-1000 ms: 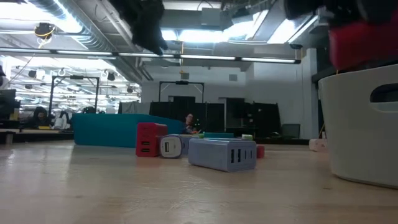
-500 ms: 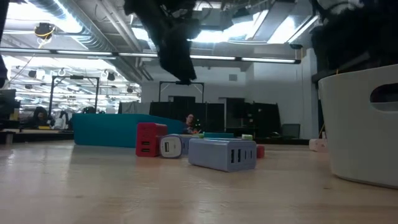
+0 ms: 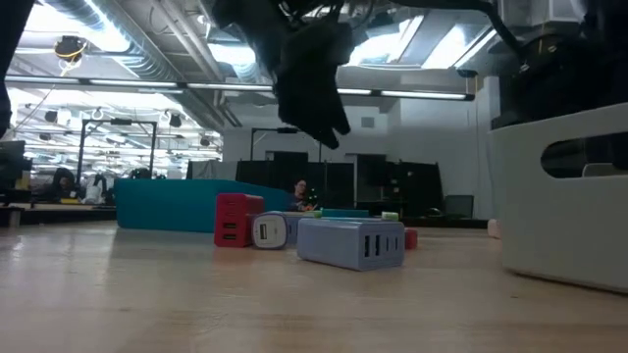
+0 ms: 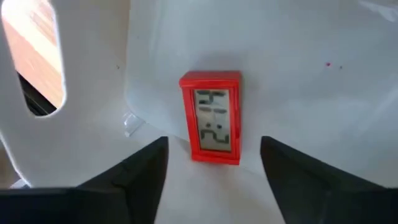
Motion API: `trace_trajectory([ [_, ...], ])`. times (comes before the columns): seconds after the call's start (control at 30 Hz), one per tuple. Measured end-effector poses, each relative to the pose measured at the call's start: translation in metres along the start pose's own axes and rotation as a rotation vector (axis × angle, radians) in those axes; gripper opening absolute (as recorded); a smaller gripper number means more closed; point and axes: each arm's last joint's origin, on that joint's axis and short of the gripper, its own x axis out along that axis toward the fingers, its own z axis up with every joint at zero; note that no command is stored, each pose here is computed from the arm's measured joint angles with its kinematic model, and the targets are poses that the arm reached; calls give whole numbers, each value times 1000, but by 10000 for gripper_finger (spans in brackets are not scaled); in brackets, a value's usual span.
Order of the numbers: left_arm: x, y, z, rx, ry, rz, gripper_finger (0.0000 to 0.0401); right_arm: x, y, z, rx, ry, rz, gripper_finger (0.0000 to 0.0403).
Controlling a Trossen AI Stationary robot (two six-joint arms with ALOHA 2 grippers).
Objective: Pick & Place Office items
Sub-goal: Put the bottom light blue digital clock into the gray bin
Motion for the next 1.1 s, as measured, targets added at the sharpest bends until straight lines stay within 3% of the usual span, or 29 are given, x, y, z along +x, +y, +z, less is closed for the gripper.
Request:
trace_trajectory([
  [0.13,-1,0,1,-118,-2,9,281,0,0,1,33,-29,-6,287],
  [0.3,24,3,-6,-156,74,12,281,0,1,3,55,-74,0,284],
  [0.43,45,-3,1,-108,119,9,281,0,2,3,53,-80,8,280],
  [0.57,62,-8,10,-19,230,73,281,0,2,3,52,-80,10,280],
  [0.77,77,-8,20,8,312,113,281,0,3,3,46,-85,19,280],
  [1.1,83,-6,16,-55,328,110,281,0,5,3,40,-84,32,280],
])
